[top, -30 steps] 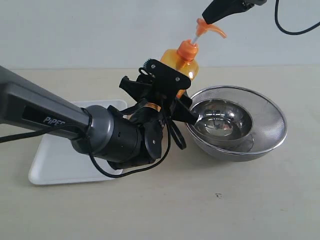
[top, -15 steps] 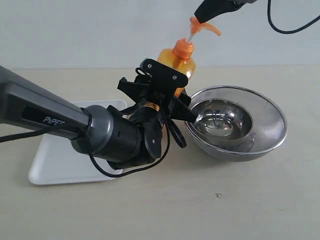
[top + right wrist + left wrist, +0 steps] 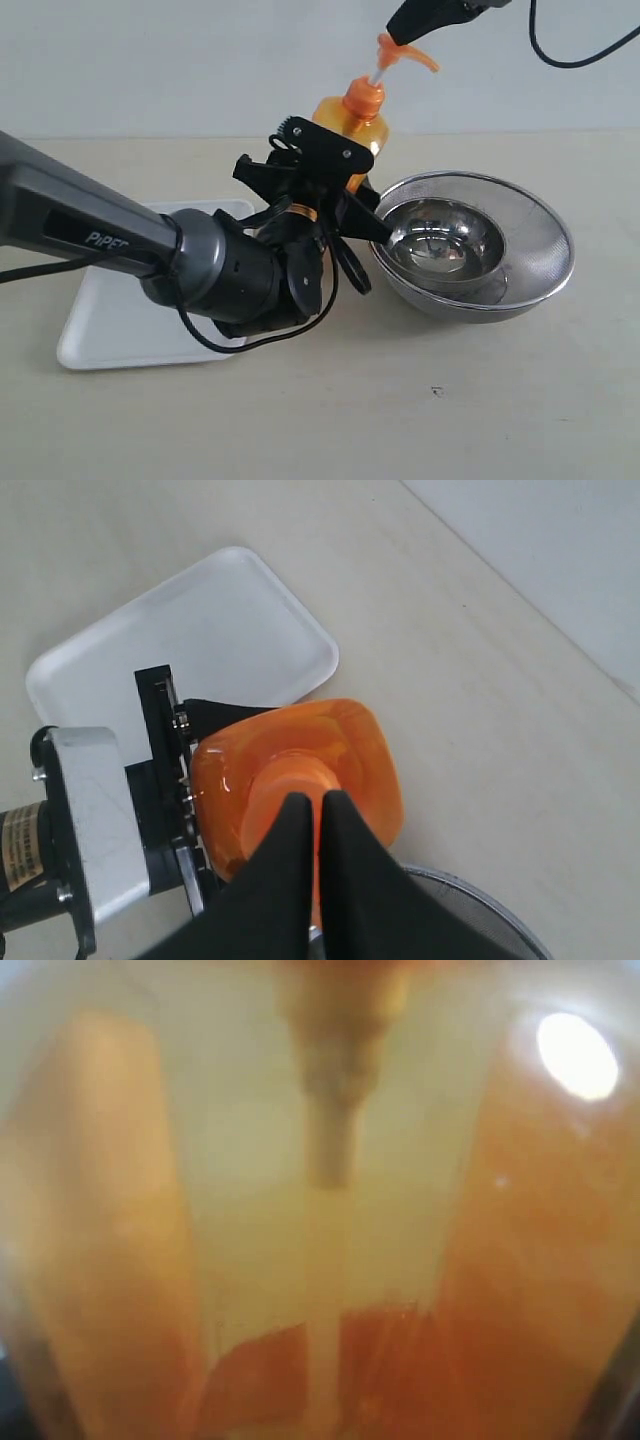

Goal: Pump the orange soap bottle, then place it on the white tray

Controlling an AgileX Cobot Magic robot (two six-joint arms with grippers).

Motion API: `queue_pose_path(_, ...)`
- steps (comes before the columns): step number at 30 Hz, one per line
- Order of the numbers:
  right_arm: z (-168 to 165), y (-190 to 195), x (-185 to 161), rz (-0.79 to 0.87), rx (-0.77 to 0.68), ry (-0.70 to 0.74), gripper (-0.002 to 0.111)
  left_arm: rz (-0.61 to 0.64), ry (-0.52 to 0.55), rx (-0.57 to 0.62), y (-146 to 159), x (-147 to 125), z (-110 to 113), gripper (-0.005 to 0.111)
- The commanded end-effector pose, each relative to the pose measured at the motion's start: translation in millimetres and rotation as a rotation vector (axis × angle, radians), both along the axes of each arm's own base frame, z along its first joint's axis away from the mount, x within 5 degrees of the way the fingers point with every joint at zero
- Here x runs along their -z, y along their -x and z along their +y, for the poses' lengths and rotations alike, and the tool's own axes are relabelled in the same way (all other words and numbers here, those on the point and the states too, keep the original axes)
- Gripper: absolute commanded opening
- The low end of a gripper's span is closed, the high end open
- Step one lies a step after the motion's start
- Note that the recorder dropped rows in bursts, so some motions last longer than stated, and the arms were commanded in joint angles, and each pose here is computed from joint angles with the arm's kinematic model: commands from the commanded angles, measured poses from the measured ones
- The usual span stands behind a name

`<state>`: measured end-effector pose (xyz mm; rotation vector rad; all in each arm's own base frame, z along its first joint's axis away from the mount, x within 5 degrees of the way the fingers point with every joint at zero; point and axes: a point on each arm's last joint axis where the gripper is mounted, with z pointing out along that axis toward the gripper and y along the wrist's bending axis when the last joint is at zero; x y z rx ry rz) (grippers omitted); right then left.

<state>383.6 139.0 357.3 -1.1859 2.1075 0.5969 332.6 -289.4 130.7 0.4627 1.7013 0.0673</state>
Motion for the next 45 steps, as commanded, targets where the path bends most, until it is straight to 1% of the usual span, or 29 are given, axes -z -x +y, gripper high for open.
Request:
queue_pose_path(1, 2.4, -2.8, 29.3, 0.105, -0.042, 0.085, 0.000, -0.077, 0.023, 0.018, -0.8, -14.1, -4.9, 0.005)
queue_pose_path(23, 2.4, -2.8, 29.3, 0.109, -0.036, 0.083, 0.000, -0.077, 0.023, 0.018, -0.8, -14.1, -4.9, 0.005)
queue_pose_path(31, 1.4, 1.2, 48.8, 0.172, -0.045, 0.100, 0.000, -0.077, 0.023, 0.018, -0.8, -14.1, -4.9, 0.005)
queue_pose_path(45, 1.5, 1.1, 48.4, 0.170, -0.045, 0.099, 0.000, -0.077, 0.023, 0.018, -0.8, -14.1, -4.9, 0.005)
